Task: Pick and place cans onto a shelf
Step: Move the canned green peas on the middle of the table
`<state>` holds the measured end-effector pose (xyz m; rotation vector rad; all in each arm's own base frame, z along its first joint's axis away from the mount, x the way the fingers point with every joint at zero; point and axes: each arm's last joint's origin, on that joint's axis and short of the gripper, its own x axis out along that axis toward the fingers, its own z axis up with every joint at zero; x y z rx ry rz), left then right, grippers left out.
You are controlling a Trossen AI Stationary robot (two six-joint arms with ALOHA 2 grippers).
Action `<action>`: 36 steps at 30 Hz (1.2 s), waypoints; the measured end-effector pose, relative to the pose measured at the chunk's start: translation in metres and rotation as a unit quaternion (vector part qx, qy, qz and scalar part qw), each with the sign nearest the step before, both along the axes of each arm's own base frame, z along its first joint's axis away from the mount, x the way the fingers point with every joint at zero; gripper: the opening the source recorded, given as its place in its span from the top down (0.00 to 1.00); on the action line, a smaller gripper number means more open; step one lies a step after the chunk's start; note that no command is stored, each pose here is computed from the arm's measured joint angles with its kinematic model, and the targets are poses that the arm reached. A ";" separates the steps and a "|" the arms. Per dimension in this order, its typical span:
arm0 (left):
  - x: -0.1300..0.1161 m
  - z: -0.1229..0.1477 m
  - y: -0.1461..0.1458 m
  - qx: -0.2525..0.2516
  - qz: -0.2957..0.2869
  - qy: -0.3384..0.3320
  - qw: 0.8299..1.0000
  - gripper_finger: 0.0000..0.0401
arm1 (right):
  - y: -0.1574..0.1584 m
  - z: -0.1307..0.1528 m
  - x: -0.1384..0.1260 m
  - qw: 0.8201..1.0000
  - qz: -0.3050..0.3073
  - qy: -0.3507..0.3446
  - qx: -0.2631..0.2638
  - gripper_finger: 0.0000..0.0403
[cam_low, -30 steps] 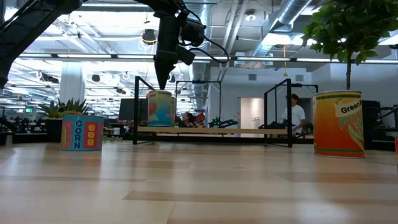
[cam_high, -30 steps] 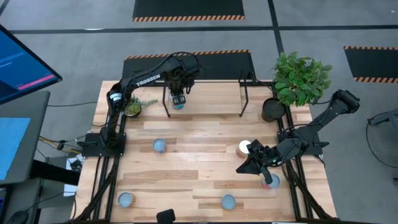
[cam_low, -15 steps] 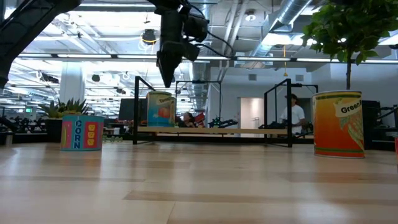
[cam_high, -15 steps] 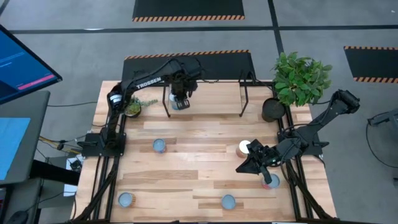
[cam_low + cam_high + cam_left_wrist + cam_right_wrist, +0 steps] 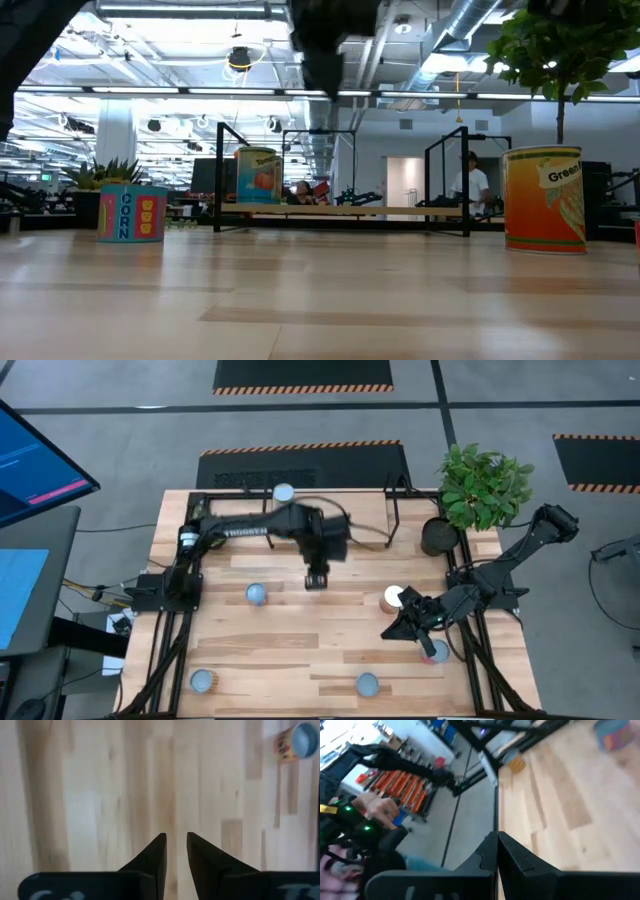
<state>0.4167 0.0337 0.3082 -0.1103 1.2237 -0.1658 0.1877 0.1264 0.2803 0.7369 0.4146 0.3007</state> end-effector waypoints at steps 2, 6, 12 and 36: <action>0.008 0.002 -0.020 0.028 -0.017 -0.034 0.999 0.85 | 0.003 -0.001 -0.002 0.999 0.025 0.018 0.021 0.92; 0.013 0.004 -0.049 0.088 -0.030 -0.065 0.994 0.85 | 0.014 -0.005 -0.011 0.993 0.065 0.069 0.064 0.92; 0.006 0.002 -0.062 0.124 -0.019 -0.028 0.992 0.86 | 0.027 -0.029 -0.039 0.974 0.032 0.219 0.056 0.92; -0.048 0.006 -0.089 0.172 0.032 0.144 0.974 1.00 | 0.024 -0.075 -0.038 0.832 -0.367 0.402 -0.110 0.98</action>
